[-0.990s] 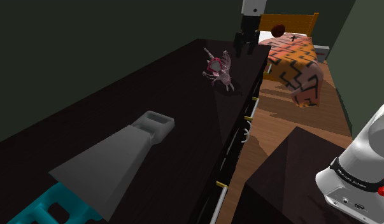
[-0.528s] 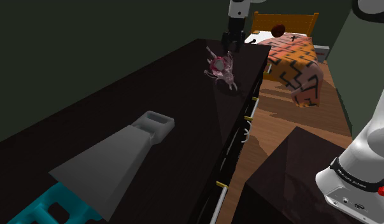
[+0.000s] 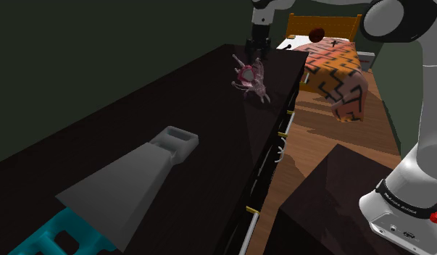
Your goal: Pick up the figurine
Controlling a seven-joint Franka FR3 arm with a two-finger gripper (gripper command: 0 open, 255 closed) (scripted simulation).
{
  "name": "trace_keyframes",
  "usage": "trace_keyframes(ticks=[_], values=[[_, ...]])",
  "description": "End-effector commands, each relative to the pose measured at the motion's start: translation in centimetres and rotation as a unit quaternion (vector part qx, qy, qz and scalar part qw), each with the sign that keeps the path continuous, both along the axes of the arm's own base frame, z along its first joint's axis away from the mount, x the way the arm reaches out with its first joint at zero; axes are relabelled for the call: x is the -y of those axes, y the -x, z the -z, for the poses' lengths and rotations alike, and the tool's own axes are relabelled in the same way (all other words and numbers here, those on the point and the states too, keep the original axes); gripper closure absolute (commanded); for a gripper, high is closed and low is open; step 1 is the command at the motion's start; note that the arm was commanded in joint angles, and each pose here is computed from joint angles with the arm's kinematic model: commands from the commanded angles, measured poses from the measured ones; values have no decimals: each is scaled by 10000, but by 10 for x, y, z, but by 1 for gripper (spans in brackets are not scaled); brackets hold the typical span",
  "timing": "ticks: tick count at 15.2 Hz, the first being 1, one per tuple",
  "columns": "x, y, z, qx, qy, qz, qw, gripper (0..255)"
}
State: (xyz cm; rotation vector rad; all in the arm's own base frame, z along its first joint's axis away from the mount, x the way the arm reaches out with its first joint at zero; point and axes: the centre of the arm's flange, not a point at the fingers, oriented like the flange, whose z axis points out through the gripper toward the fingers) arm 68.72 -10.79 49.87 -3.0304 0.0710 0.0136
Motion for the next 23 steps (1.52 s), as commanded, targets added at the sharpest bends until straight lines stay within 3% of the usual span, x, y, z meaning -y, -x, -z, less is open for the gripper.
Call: trace_keyframes(ticks=[1,5,6,15,23], values=[[0,0,12,3,0,-1,10000,0],[0,0,25,3,0,-1,10000,0],[0,0,26,3,0,0,10000,255],[0,0,25,3,0,-1,10000,255],[0,0,-17,3,0,-1,10000,255]])
